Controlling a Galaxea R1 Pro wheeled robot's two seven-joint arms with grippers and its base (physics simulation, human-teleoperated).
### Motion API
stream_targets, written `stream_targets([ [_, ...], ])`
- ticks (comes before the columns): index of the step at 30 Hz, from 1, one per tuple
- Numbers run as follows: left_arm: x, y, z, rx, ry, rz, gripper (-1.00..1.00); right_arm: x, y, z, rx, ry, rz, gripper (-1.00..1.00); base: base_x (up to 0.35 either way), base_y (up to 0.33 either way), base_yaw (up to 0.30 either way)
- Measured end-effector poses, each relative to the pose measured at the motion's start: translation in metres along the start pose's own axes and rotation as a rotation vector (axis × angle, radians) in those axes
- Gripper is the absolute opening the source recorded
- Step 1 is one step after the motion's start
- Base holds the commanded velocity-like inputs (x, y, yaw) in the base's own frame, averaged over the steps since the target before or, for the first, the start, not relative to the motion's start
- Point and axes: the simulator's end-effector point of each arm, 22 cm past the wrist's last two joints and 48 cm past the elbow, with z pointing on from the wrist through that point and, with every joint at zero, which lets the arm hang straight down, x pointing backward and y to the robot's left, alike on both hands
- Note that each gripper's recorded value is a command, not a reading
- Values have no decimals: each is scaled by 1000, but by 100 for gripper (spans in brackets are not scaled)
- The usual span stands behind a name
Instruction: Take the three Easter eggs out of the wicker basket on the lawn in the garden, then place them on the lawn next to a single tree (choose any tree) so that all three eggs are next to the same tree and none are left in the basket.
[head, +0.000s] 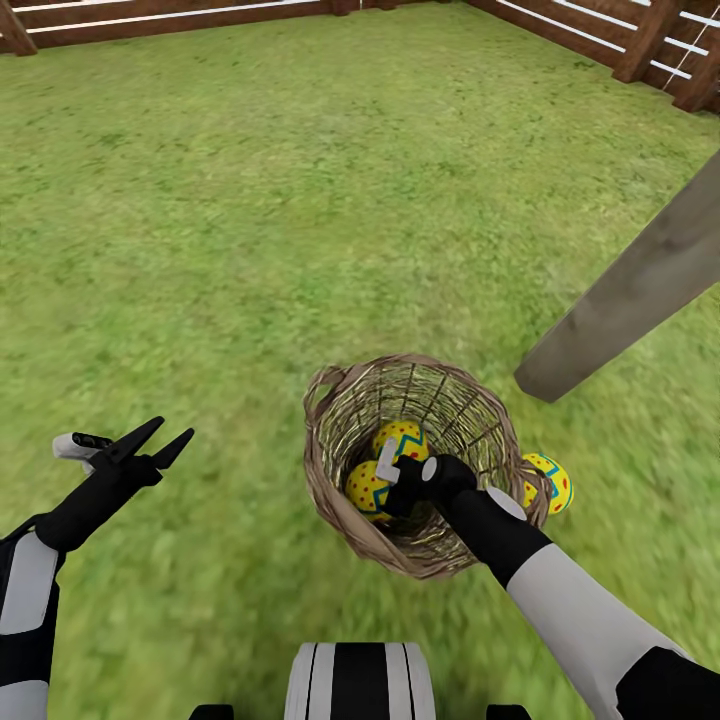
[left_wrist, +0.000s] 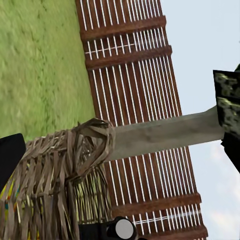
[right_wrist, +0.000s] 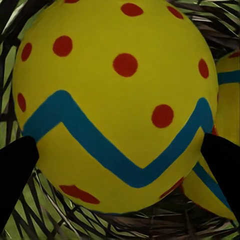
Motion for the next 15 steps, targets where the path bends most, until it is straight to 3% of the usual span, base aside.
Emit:
stream_targets([
  [9, 0, 0, 0, -2, 1, 0, 100, 5, -1, -2, 1, 25, 25, -100, 0, 0, 0],
  [12, 0, 0, 0, -3, 1, 1, 100, 8, 13, -4, -67, 34, 32, -100, 0, 0, 0],
  [15, 0, -2, 0, 1, 0, 3, 100, 10, 10, -7, -64, 48, 16, -100, 0, 0, 0],
])
